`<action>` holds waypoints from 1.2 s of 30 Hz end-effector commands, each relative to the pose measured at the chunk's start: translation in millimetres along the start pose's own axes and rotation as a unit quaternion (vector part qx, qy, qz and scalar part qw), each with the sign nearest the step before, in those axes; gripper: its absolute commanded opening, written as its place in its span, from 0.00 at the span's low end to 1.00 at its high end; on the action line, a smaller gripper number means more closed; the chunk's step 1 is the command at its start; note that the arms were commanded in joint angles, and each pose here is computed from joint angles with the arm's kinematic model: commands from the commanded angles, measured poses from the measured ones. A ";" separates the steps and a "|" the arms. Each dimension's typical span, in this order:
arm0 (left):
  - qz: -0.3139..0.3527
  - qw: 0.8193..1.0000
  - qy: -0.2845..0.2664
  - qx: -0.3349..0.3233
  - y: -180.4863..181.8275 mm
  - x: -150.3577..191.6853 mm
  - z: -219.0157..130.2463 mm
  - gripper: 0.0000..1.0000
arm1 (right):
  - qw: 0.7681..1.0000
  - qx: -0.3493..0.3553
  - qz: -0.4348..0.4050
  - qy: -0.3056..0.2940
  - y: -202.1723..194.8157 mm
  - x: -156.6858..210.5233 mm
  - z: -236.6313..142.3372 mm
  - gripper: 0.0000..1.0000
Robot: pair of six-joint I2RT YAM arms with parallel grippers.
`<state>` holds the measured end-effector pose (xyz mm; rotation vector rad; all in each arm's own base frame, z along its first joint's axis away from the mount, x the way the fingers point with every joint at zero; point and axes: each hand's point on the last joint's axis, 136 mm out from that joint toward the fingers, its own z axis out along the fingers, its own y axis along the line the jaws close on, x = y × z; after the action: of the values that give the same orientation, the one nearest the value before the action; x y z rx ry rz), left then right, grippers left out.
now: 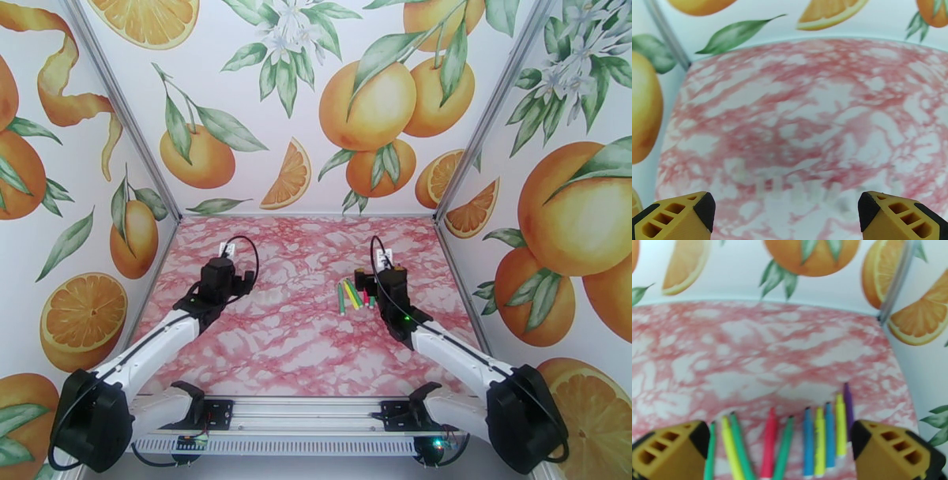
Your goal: Open the pen caps
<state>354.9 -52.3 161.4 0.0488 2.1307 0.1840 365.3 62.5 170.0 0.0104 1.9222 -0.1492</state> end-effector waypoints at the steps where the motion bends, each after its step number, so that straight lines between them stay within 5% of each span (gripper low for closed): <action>1: -0.030 0.997 -0.057 -0.045 31.0 -12.7 -1.0 1.00 | 0.996 0.079 0.029 -0.040 -44.7 -6.9 5.5 1.00; 8: -0.012 0.985 -0.162 -0.058 50.9 2.5 0.2 1.00 | 0.990 0.100 0.068 -0.067 -67.4 8.7 17.8 1.00; 14: -0.004 0.988 -0.143 -0.064 54.7 21.0 18.9 1.00 | 0.985 0.113 0.069 -0.110 -73.2 22.9 22.6 1.00; 36: 0.017 0.987 -0.155 -0.050 42.2 11.0 76.2 1.00 | 0.993 0.060 0.071 -0.068 -63.7 42.4 53.2 1.00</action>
<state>399.6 -3.6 97.6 0.0771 1.8831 0.3027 388.5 -13.8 111.5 0.2128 1.7917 -0.2083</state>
